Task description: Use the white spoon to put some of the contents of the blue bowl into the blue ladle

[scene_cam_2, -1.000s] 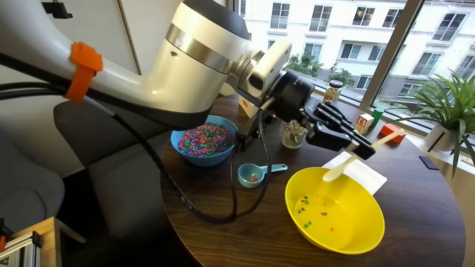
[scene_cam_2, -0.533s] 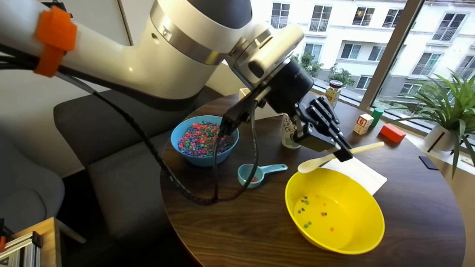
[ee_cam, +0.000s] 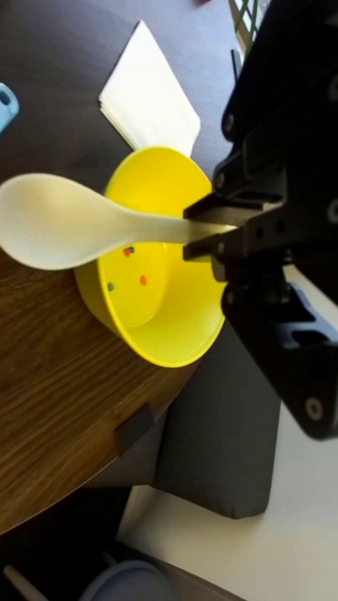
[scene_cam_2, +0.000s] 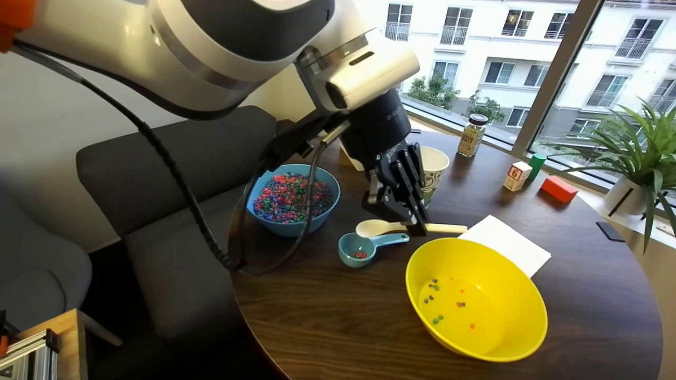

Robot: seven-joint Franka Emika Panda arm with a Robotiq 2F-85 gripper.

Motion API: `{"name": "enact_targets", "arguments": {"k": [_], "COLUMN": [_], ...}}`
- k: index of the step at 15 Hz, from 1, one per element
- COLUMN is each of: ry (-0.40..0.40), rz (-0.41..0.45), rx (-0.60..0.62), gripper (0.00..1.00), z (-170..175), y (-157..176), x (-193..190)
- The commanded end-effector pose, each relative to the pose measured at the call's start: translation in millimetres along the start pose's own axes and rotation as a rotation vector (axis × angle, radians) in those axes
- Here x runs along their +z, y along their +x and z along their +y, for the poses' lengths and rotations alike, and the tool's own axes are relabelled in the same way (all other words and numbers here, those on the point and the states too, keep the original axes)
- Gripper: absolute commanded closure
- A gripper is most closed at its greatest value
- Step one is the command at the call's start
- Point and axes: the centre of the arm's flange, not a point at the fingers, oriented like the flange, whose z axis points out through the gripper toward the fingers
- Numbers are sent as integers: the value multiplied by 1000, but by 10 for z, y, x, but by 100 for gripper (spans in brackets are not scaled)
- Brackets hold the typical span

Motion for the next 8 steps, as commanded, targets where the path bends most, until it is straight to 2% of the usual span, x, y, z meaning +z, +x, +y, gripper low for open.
{"name": "enact_targets", "arguments": {"k": [1, 8], "ry": [-7, -19], "rz": [-113, -247], "rx": [-14, -26], "gripper": [97, 97], "z": [276, 580], "y": [-137, -408], "x": [-100, 108]}}
